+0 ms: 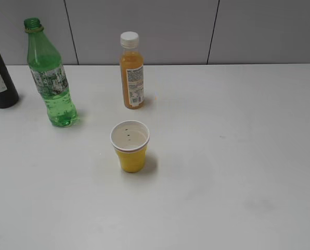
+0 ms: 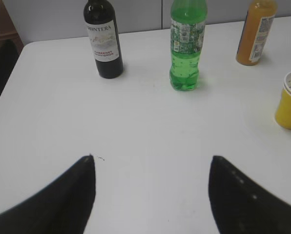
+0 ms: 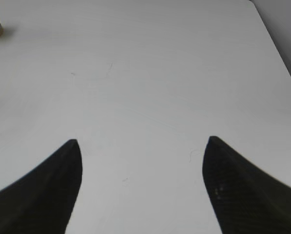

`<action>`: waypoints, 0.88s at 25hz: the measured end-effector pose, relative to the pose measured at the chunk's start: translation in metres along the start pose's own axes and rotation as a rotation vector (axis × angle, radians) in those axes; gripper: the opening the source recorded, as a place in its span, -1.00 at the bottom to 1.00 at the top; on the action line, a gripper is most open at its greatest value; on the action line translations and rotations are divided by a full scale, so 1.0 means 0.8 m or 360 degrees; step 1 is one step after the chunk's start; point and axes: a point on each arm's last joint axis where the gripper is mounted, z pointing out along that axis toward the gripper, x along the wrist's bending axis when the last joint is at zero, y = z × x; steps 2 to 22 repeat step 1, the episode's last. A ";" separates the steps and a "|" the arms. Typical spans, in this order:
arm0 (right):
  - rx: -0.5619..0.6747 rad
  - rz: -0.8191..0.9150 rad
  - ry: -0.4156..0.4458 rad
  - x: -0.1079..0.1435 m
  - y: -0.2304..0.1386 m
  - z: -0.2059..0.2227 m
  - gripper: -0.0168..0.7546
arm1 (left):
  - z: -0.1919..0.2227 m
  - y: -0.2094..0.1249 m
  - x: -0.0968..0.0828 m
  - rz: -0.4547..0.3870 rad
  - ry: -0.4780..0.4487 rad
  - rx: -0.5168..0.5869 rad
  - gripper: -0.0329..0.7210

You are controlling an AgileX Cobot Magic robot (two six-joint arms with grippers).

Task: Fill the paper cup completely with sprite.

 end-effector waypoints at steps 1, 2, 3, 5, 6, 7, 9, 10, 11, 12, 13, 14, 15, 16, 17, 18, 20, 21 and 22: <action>0.0000 0.0000 0.0000 0.000 0.000 0.000 0.58 | 0.000 0.000 0.000 0.0000 0.0000 0.0000 0.55; 0.0000 0.0000 0.0000 0.000 0.000 0.000 0.58 | 0.000 0.000 0.000 0.0000 0.0000 0.0000 0.55; 0.0000 0.0000 0.0000 0.000 0.000 0.000 0.58 | 0.000 0.000 0.000 0.0000 0.0000 0.0000 0.55; 0.0000 0.0000 0.0000 0.000 0.000 0.000 0.58 | 0.000 0.000 0.000 0.0000 0.0000 0.0000 0.55; 0.0000 0.0000 0.0000 0.000 0.000 0.000 0.58 | 0.000 0.000 0.000 0.0000 0.0000 0.0000 0.55; 0.0000 0.0000 0.0000 0.000 0.000 0.000 0.58 | 0.000 0.000 0.000 0.0000 0.0000 0.0000 0.55; 0.0000 0.0000 0.0000 0.000 0.000 0.000 0.58 | 0.000 0.000 0.000 0.0000 0.0000 0.0000 0.55; 0.0000 0.0000 0.0000 0.000 0.000 0.000 0.58 | 0.000 0.000 0.000 0.0000 0.0000 0.0000 0.55; 0.0000 0.0000 0.0000 0.000 0.000 0.000 0.58 | 0.000 0.000 0.000 0.0000 0.0000 0.0000 0.55; 0.0000 0.0000 0.0000 0.000 0.000 0.000 0.58 | 0.000 0.000 0.000 0.0000 0.0000 0.0000 0.55; 0.0000 0.0000 0.0000 0.000 0.000 0.000 0.58 | 0.000 0.000 0.000 0.0000 0.0000 0.0000 0.55; 0.0000 0.0000 0.0000 0.000 0.000 0.000 0.58 | 0.000 0.000 0.000 0.0000 0.0000 0.0000 0.55; 0.0000 0.0000 0.0000 0.000 0.000 0.000 0.58 | 0.000 0.000 0.000 0.0000 0.0000 0.0000 0.55; 0.0000 0.0000 0.0000 0.000 0.000 0.000 0.58 | 0.000 0.000 0.000 0.0000 0.0000 0.0000 0.55; 0.0000 0.0000 0.0000 0.000 0.000 0.000 0.58 | 0.000 0.000 0.000 0.0000 0.0000 0.0000 0.55; 0.0000 0.0000 0.0000 0.000 0.000 0.000 0.58 | 0.000 0.000 0.000 0.0000 0.0000 0.0000 0.55; 0.0000 0.0000 0.0000 0.000 0.000 0.000 0.58 | 0.000 0.000 0.000 0.0000 0.0000 0.0000 0.55; 0.0000 0.0000 0.0000 0.000 0.000 0.000 0.58 | 0.000 0.000 0.000 0.0000 0.0000 0.0000 0.55; 0.0000 0.0000 0.0000 0.000 0.000 0.000 0.58 | 0.000 0.000 0.000 0.0000 0.0000 0.0000 0.55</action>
